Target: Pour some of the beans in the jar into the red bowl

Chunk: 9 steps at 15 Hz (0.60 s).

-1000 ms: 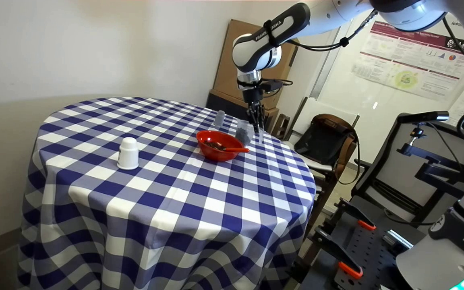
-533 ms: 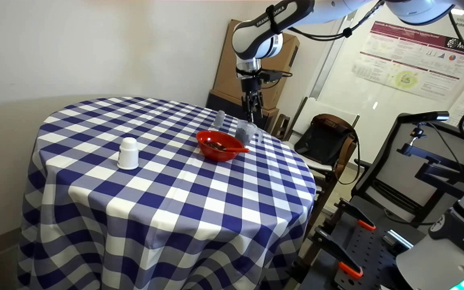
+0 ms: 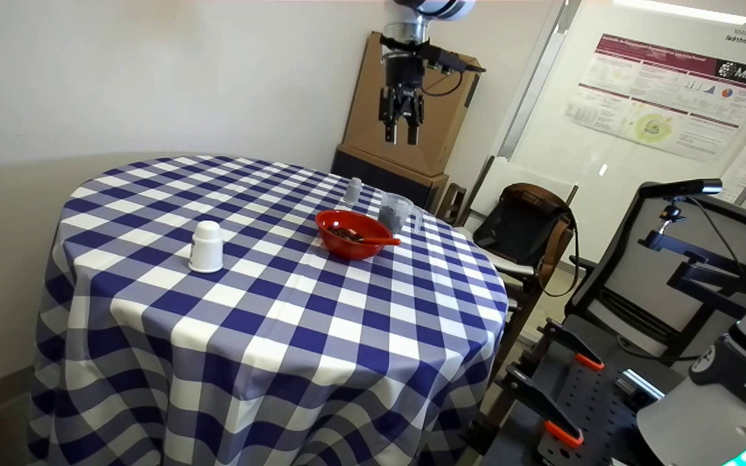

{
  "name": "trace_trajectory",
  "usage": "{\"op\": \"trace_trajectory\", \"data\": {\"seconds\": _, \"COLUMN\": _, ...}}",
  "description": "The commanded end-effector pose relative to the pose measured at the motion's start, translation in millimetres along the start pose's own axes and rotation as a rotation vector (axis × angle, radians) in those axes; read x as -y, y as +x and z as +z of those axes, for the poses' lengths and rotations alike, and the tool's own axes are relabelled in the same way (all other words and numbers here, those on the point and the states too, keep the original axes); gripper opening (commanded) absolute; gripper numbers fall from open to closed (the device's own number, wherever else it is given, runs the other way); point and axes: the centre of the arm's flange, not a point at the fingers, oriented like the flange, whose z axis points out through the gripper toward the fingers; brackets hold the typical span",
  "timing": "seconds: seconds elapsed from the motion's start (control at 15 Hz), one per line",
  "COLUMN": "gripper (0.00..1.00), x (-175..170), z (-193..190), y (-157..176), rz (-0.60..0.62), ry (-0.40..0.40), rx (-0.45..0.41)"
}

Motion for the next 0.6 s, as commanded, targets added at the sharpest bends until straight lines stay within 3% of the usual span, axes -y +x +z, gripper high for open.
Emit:
{"op": "trace_trajectory", "data": {"seconds": 0.0, "gripper": 1.0, "x": 40, "z": -25, "y": -68, "rz": 0.046, "ry": -0.006, "rx": -0.051}}
{"op": "trace_trajectory", "data": {"seconds": 0.33, "gripper": 1.0, "x": 76, "z": -40, "y": -139, "rz": 0.029, "ry": -0.132, "rx": -0.135}}
{"op": "trace_trajectory", "data": {"seconds": 0.53, "gripper": 1.0, "x": 92, "z": -43, "y": -174, "rz": -0.003, "ry": -0.137, "rx": -0.187}}
